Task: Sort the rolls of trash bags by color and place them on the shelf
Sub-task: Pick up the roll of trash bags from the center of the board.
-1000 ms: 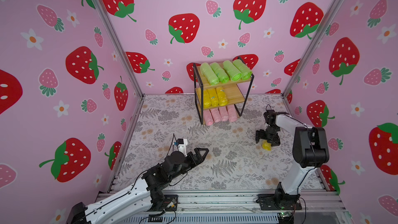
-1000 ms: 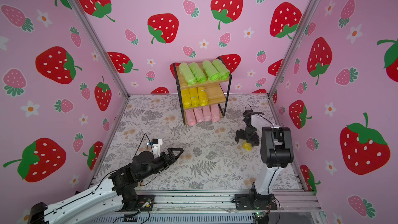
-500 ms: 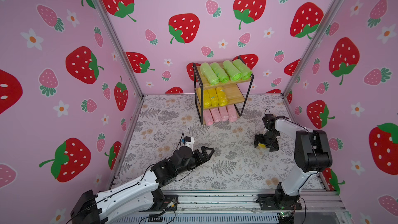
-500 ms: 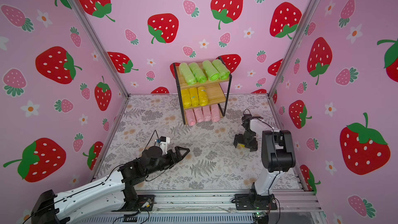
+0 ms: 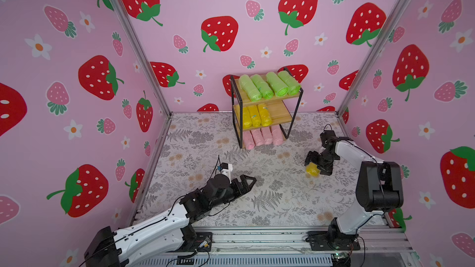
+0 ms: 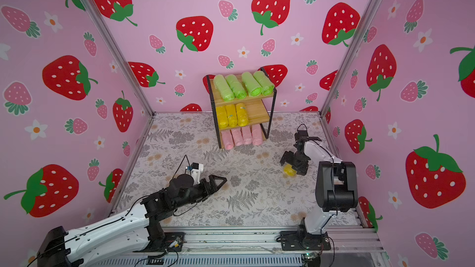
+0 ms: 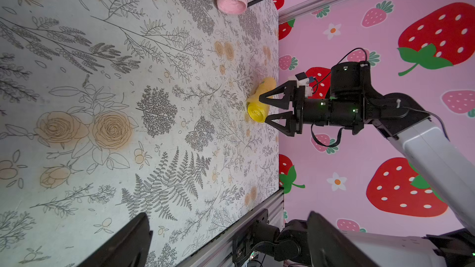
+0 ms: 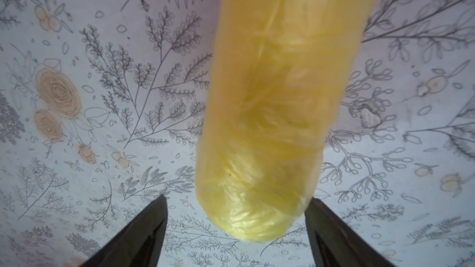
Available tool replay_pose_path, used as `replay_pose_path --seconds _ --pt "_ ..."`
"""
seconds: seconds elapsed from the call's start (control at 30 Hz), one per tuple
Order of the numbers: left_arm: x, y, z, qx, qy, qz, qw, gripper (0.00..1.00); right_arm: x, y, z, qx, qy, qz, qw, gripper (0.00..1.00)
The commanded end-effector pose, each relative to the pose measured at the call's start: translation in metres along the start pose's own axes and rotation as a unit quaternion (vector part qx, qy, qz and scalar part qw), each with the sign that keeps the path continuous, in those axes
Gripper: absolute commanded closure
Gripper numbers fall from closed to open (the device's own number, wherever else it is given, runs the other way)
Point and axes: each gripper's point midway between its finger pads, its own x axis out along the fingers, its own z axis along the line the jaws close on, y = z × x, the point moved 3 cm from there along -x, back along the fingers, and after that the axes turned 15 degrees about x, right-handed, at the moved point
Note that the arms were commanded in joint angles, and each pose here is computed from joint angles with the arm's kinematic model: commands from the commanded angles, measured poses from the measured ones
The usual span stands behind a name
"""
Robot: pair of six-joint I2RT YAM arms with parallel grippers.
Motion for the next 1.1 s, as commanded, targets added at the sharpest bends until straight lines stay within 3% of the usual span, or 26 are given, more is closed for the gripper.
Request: replay_pose_path --seconds 0.0,0.1,0.2,0.37,0.53,0.63,0.77,0.9,1.07 --pt "-0.004 -0.008 -0.015 0.011 0.017 -0.002 1.000 0.02 0.011 -0.004 0.000 0.022 0.002 0.004 1.000 0.12" --pt "-0.004 -0.007 -0.014 0.011 0.016 -0.001 1.000 0.02 0.020 -0.007 0.004 0.023 -0.007 0.005 1.000 0.16" --pt "-0.004 -0.006 -0.015 0.011 0.016 0.003 1.000 0.02 0.029 -0.005 0.007 0.025 -0.025 0.014 0.999 0.28" --pt "-0.004 -0.006 -0.016 0.013 0.010 0.011 1.000 0.01 0.029 0.001 -0.001 0.026 -0.016 0.011 0.999 0.67" --pt "-0.001 -0.004 -0.010 0.008 -0.031 0.035 0.999 0.00 0.010 0.011 -0.009 0.007 -0.015 0.008 1.000 0.99" --pt "0.001 -0.007 -0.021 0.028 -0.015 0.043 0.999 0.00 -0.013 0.024 -0.011 -0.014 -0.041 0.010 0.999 1.00" --pt "0.000 -0.018 -0.051 0.067 0.049 0.040 0.996 0.00 -0.059 0.058 0.003 -0.066 -0.151 0.021 0.986 1.00" --pt "-0.002 -0.027 -0.087 0.097 0.147 0.033 0.984 0.00 -0.104 0.106 0.022 -0.125 -0.295 0.066 0.945 1.00" --pt "-0.006 -0.035 -0.122 0.107 0.242 0.022 0.964 0.00 -0.143 0.178 0.039 -0.243 -0.361 0.122 0.892 1.00"
